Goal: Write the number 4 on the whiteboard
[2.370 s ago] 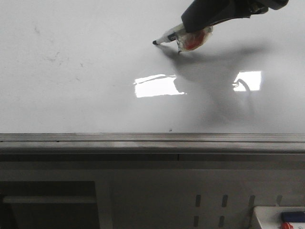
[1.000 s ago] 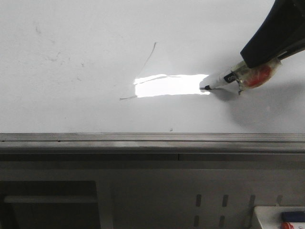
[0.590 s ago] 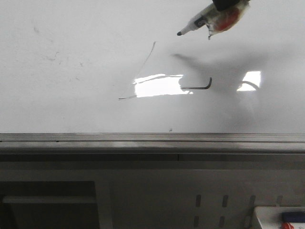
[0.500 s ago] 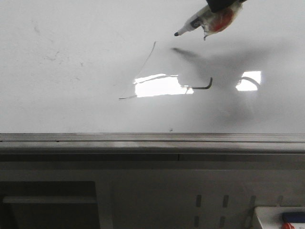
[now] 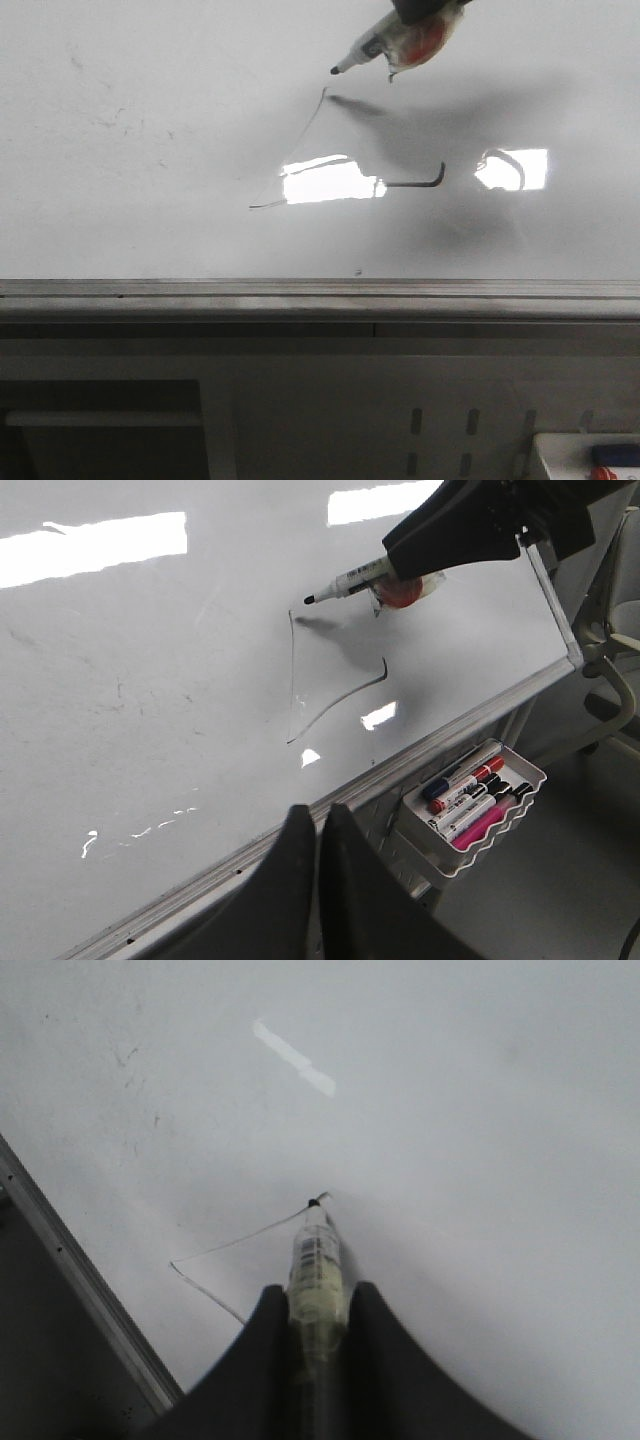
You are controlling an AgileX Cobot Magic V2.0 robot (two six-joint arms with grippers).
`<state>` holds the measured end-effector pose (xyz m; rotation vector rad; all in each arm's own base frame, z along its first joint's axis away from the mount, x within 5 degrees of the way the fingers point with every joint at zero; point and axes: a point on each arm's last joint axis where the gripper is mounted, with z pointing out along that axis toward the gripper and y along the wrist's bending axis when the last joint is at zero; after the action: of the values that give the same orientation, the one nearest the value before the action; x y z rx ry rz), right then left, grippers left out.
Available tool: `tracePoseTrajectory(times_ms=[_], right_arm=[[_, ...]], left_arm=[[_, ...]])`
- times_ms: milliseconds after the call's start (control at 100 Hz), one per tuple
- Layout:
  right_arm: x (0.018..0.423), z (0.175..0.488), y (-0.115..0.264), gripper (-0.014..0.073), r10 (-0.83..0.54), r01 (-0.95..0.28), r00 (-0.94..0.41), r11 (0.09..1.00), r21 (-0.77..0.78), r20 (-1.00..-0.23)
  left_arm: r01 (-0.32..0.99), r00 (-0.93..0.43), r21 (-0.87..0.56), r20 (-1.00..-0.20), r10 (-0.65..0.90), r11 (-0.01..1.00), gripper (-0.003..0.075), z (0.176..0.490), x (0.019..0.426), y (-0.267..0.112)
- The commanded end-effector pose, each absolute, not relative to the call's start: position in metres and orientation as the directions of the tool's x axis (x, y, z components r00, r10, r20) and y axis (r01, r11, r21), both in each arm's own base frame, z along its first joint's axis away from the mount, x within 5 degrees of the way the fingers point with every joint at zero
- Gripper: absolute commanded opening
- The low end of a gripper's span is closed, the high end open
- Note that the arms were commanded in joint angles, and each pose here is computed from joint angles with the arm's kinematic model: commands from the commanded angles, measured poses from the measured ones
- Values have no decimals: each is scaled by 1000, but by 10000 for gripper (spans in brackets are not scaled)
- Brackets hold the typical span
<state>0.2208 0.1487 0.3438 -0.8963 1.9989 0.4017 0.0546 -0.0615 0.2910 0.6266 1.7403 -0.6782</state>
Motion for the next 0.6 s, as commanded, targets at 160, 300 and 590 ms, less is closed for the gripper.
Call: tracePoseTrajectory(times_ms=[160, 300, 590], right_arm=[[231, 354, 152, -44, -402, -699, -298, 710, -89, -865], [233, 348, 154, -44, -424, -709, -325, 701, -79, -845], [226, 331, 154, -44, -481, -741, -391, 670, -42, -785]], left_arm=[[686, -207, -150, -978, -7, 712, -20, 305, 58, -60], [686, -207, -150, -978, -7, 712, -20, 305, 58, -60], [686, -207, -150, -978, -7, 712, -20, 305, 58, -60]])
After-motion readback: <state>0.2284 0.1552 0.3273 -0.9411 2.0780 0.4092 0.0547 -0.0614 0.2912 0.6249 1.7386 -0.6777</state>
